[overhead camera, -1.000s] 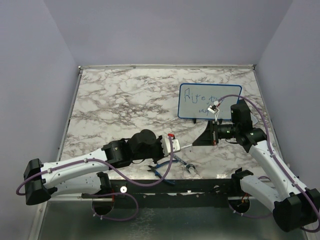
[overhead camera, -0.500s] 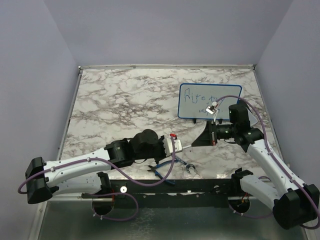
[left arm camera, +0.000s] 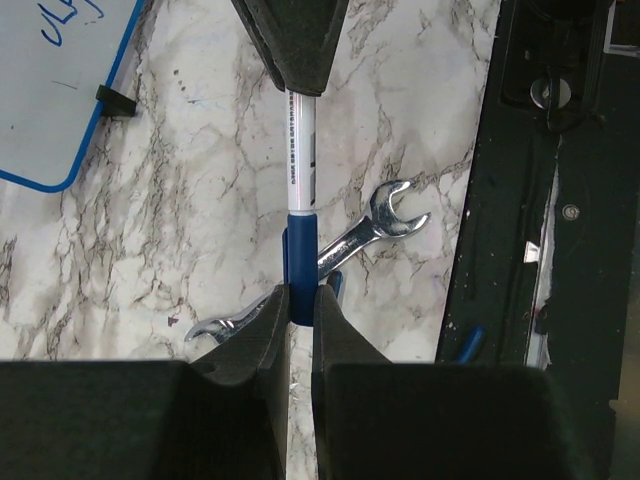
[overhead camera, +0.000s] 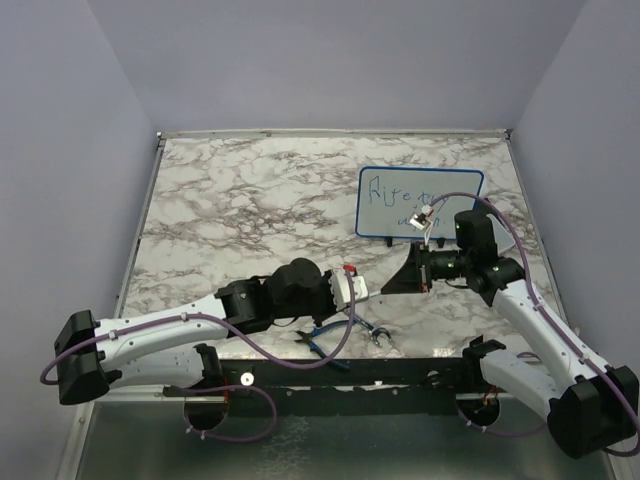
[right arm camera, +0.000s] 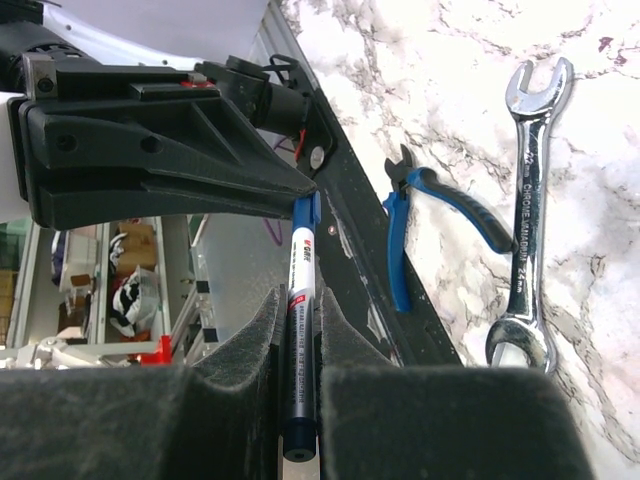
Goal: Write a sentence on the whiteboard
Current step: Close the whiteboard marker at the center of the board.
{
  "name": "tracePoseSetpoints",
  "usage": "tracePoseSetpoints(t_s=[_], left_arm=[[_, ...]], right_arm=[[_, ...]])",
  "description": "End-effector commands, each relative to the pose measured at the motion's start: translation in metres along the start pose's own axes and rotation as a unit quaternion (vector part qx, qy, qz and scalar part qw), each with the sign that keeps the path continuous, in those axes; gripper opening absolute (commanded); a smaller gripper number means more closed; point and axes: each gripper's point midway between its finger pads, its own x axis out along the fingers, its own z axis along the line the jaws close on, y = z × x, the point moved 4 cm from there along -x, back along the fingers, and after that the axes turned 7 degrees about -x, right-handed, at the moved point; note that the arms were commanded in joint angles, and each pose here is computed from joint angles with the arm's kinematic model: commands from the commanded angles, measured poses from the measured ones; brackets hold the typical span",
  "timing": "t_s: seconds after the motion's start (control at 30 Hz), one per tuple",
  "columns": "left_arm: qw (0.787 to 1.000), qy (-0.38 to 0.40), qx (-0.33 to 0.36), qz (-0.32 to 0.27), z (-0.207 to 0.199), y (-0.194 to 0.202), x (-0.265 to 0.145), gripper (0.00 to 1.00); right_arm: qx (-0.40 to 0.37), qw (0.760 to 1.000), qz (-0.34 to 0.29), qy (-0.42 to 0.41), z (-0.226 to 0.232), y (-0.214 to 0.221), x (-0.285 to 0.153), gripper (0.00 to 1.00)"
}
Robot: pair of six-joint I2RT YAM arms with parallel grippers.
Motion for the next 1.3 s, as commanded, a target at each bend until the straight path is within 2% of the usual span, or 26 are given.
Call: tracePoseSetpoints(t_s=[0.0,0.4,0.7,0.8,1.27], left_arm=[[0.994,-0.003,-0.005,-0.107,0.001,-0.052,0.008,0.00],[0.991,-0.028,-0.043,-0.125,0.001,-0.032,0.045,0.00],[0.990,-0.046,-0.033,-0.126,0.001,-0.005,0.066,0.00],[0.986,-0.055,-0.032,-0.152,0.000,-0.007,0.067,0.00],[0.981,-0.068,-0.037,-0.176,0.002,0.007,0.070,0.00]], right_arm=[[0.007,1.000,0.016,0.003,0.000,0.010,0.005,0.01],[0.003,0.997,0.051,0.065,-0.011,0.014,0.009,0.01],[0.015,0.988,0.092,0.127,-0.026,0.026,0.022,0.01],[0.022,0.985,0.110,0.129,-0.028,0.032,0.031,0.01],[0.042,0.974,0.171,0.144,-0.033,0.055,0.064,0.01]])
